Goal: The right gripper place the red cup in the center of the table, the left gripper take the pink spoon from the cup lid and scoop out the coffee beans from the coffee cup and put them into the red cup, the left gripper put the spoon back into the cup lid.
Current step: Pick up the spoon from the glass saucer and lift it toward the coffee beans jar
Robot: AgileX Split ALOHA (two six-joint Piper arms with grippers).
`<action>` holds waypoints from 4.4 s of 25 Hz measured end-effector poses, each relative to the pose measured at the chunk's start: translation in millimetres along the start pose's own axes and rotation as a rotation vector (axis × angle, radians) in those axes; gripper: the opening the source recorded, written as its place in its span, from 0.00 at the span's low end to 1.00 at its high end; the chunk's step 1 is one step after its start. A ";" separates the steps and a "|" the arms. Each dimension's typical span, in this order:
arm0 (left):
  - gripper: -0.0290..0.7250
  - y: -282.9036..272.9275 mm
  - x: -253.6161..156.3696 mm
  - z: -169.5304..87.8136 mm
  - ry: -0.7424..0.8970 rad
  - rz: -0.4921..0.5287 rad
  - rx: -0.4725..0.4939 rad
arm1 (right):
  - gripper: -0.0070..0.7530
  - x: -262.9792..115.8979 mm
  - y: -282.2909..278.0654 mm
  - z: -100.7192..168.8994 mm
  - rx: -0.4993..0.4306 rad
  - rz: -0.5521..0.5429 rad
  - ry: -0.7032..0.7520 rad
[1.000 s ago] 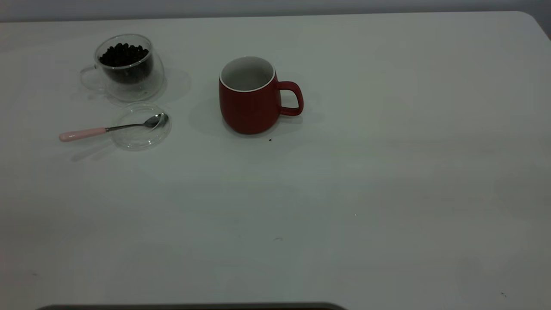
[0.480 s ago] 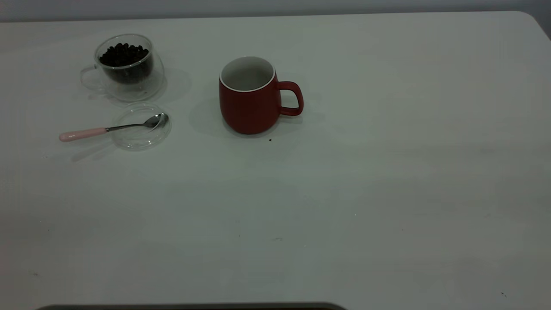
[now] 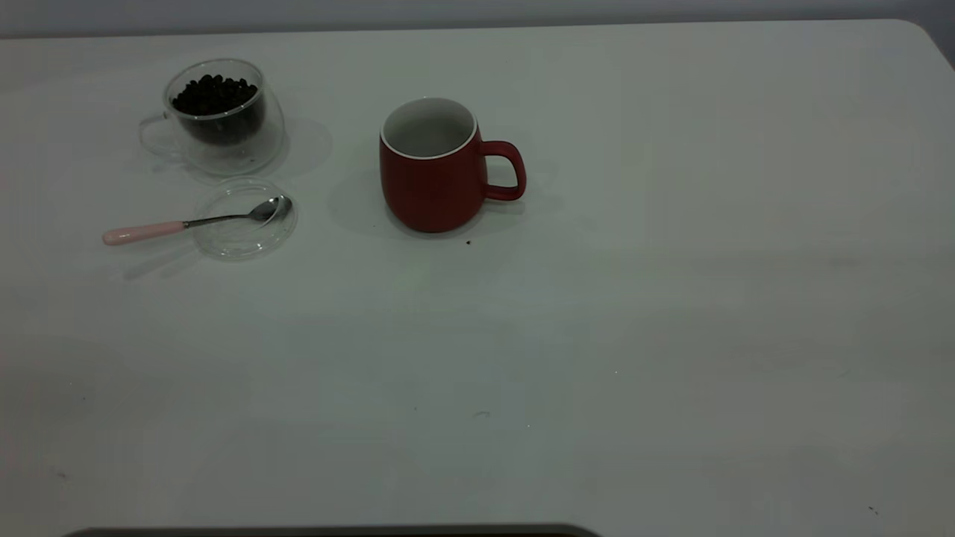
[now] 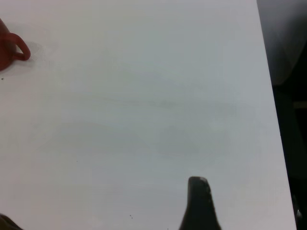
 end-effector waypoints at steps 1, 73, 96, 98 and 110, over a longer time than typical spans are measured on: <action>0.68 0.0 0.0 0.0 0.000 0.000 0.000 | 0.79 0.0 0.0 0.0 0.000 0.000 0.000; 0.95 356.9 57.7 130.8 -0.696 0.659 -0.378 | 0.79 -0.1 0.0 0.1 0.001 0.001 0.000; 0.94 442.4 13.2 101.5 -0.738 0.565 -0.675 | 0.79 -0.1 0.0 0.1 0.001 0.001 0.000; 0.94 446.8 11.7 95.7 -0.739 0.571 -0.684 | 0.79 -0.1 0.0 0.1 0.001 0.001 0.000; 0.75 453.9 6.8 80.9 -0.760 0.588 -0.719 | 0.79 -0.1 0.0 0.1 0.001 0.001 0.000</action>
Point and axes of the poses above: a point on each arm's last joint axis where the gripper is mounted, y pointing out along that axis toward the gripper, z along the wrist's bending axis when the last joint is at zero, x = y × z, the point moved 1 cm from there along y, pointing out along that axis toward the gripper, and after that the axes turned 12 degrees about -y, right-handed, at the moved point
